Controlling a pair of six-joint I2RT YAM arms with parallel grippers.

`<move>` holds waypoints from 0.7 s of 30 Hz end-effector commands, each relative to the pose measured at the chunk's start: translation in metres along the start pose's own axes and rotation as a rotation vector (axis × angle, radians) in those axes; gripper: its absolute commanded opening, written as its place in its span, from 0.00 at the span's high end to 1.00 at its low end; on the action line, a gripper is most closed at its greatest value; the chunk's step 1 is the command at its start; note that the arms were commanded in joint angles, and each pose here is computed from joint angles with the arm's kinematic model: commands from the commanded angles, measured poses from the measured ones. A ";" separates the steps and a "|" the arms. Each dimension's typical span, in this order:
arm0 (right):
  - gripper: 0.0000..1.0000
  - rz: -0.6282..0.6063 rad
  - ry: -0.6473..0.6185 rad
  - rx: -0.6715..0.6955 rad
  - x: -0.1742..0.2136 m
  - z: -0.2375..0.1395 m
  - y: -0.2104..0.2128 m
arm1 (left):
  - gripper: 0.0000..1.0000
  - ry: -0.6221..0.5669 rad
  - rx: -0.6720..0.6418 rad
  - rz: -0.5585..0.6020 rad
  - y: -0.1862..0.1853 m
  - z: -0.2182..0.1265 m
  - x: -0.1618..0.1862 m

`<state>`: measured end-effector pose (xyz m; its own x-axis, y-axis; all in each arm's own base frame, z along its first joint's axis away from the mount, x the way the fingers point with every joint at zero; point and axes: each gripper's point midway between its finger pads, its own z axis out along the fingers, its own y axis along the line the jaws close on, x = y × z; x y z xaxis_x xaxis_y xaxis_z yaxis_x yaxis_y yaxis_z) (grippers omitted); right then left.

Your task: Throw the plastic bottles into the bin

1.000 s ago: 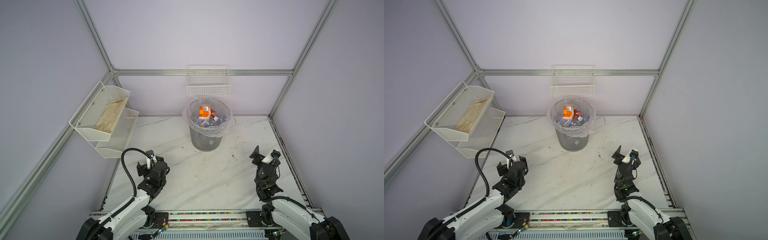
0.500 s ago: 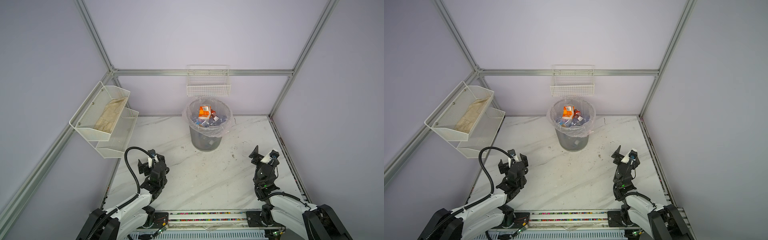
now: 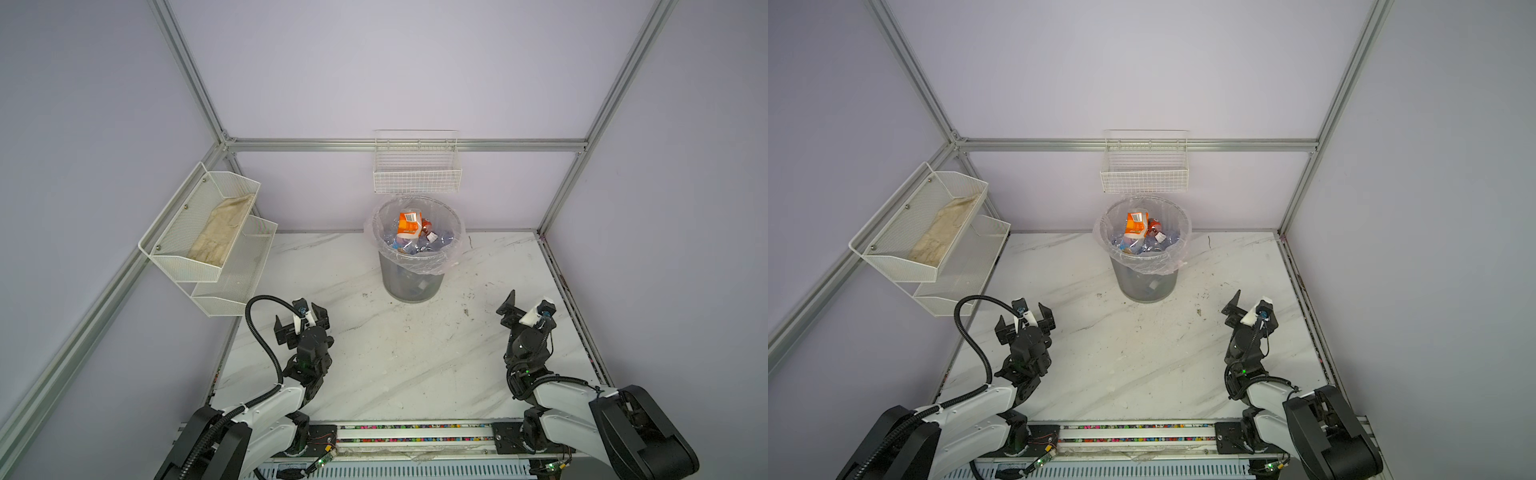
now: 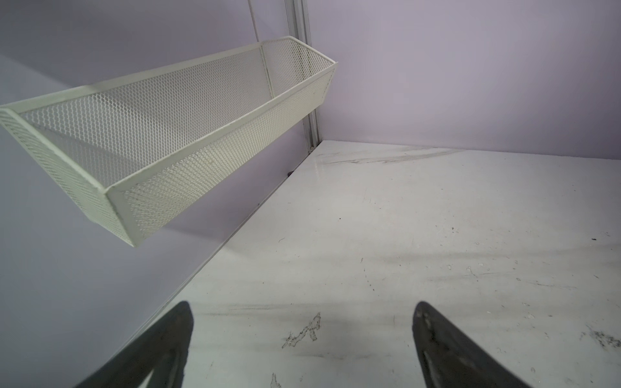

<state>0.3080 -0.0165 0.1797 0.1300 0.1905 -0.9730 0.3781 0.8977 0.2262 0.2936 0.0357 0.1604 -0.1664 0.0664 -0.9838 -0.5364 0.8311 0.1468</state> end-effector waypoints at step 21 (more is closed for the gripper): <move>0.02 0.015 -0.121 -0.012 -0.007 0.016 0.016 | 0.00 -0.126 -0.007 -0.071 -0.006 0.018 -0.015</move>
<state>0.3285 -0.0093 0.1596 0.1116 0.1300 -0.9852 0.3839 0.9088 0.1634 0.3132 0.0368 0.1482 -0.1371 0.0874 -0.9867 -0.5276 0.8366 0.1474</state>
